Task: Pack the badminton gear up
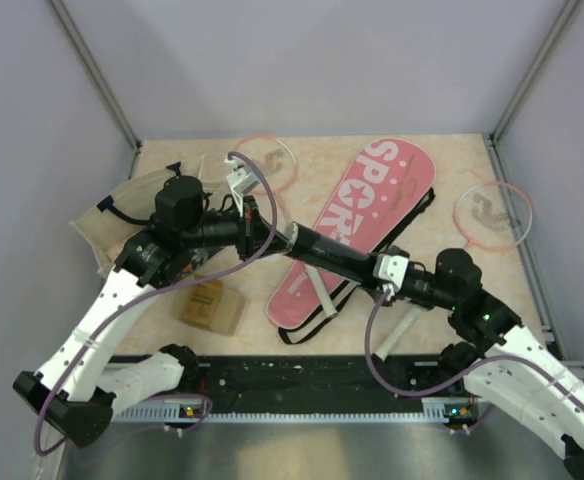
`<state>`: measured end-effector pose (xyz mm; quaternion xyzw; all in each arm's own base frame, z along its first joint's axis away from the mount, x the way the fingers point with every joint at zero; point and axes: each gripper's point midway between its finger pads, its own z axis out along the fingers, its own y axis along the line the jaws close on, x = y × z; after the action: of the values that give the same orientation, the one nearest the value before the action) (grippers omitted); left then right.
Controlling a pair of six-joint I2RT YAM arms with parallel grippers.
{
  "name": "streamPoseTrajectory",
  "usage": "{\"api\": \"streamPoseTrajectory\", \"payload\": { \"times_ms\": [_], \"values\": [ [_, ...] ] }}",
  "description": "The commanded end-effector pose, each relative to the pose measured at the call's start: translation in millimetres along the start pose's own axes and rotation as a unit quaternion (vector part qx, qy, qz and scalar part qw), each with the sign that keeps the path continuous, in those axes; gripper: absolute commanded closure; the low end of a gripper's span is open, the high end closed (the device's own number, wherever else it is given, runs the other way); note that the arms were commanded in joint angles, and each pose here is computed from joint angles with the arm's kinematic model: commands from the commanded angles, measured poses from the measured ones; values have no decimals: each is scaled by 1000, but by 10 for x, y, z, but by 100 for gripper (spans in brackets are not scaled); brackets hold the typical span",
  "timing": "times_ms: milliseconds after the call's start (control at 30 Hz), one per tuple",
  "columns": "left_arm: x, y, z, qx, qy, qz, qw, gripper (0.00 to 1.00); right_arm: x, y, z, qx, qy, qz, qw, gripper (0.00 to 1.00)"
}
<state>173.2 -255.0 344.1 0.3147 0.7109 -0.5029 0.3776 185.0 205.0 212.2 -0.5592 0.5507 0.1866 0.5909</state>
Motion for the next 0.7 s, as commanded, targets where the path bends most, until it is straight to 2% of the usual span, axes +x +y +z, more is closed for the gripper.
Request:
{"api": "streamPoseTrajectory", "payload": {
  "times_ms": [0,500,667],
  "values": [
    [-19,-29,66,25,-3,7,1000,100,-472,-172,17,15,-82,-42,996,59],
    [248,90,102,24,48,4,999,100,-623,-100,53,-19,-114,-71,991,59],
    [259,-5,83,49,48,7,998,100,-678,-101,89,-28,-125,-66,990,59]
  ]
}}
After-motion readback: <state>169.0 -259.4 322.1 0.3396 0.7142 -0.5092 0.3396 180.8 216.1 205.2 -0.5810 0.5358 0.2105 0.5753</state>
